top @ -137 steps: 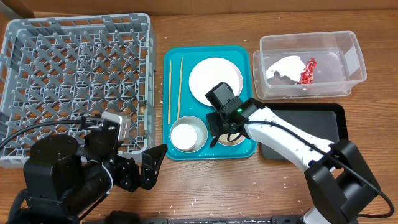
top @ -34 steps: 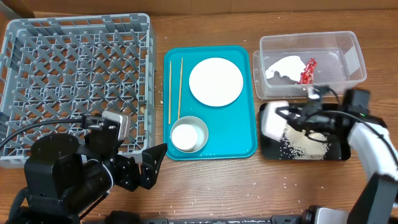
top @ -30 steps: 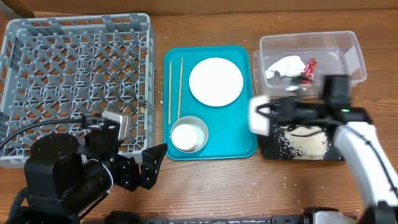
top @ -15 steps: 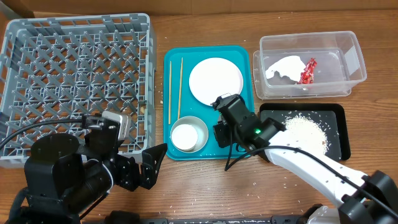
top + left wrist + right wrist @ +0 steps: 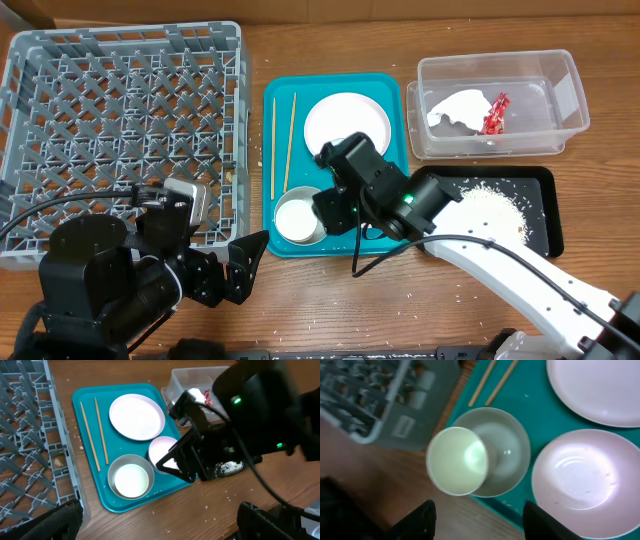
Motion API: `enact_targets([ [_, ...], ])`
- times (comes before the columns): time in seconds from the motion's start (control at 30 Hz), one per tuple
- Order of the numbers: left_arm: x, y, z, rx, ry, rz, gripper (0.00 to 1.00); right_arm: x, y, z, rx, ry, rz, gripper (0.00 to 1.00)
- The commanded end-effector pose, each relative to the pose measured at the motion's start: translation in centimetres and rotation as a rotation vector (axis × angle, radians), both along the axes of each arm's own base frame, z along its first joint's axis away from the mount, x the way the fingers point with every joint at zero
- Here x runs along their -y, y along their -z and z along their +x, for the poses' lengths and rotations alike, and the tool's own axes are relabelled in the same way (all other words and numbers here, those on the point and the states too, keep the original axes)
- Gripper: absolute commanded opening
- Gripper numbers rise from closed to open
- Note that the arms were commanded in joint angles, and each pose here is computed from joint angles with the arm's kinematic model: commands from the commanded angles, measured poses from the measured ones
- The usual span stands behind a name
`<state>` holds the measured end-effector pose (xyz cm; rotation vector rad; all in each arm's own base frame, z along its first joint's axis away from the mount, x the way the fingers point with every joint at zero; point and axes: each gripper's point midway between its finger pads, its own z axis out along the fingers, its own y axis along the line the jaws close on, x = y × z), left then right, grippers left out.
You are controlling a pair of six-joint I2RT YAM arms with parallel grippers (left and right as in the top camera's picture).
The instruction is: Sort waste into correct bins and load items into the dishwasher
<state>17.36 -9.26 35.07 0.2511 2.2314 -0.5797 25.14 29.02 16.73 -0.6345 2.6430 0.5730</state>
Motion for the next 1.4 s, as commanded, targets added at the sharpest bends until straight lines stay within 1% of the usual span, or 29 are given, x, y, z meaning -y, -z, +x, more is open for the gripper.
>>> enact_targets([
  [0.0,0.0,-0.3,0.0,0.021,0.015,0.014,1.0,-0.8,-1.3,-1.0,-0.05,0.018,0.064,0.57],
  [0.27,-0.3,-0.3,0.3,0.028,-0.003,0.027,1.0,-1.9,0.7,0.1,-0.081,0.052,0.061,0.6],
  [0.5,-0.2,-0.2,0.2,0.002,-0.023,-0.002,1.0,-2.4,4.2,0.6,-0.131,0.059,0.008,0.59],
  [0.57,-0.2,-0.3,0.2,0.004,-0.023,-0.003,1.0,-2.6,4.8,0.8,-0.135,0.059,0.004,0.56],
  [0.67,0.1,-0.8,0.4,0.026,-0.01,-0.022,1.0,-2.7,6.4,1.1,-0.153,0.064,-0.024,0.54],
  [0.73,0.3,-1.2,0.6,0.036,-0.011,-0.037,1.0,-2.8,7.9,1.1,-0.178,0.065,-0.049,0.48],
  [0.8,0.3,-1.5,0.8,0.047,-0.016,-0.047,1.0,-2.8,9.5,0.8,-0.215,0.06,-0.071,0.23],
  [0.87,0.1,-1.7,1.1,0.061,-0.027,-0.042,1.0,-2.8,9.9,0.7,-0.223,0.06,-0.077,0.11],
  [0.93,-0.5,-1.6,1.5,0.044,-0.09,-0.053,1.0,-2.9,9.3,1.0,-0.214,0.063,-0.066,0.04],
  [1.03,-1.3,-1.3,2.4,0.0,-0.191,-0.086,1.0,-2.8,6.9,2.0,-0.176,0.078,-0.023,0.04],
  [1.17,-1.1,-0.9,3.7,-0.037,-0.21,-0.111,1.0,-1.2,1.8,3.6,-0.104,0.123,0.052,0.04],
  [1.27,0.2,-0.4,4.9,-0.089,-0.168,-0.151,1.0,0.9,-2.3,4.6,-0.044,0.161,0.106,0.04],
  [1.37,2.2,-0.3,5.8,-0.143,-0.071,-0.223,1.0,2.5,-7.4,4.5,0.037,0.09,0.214,0.04],
])
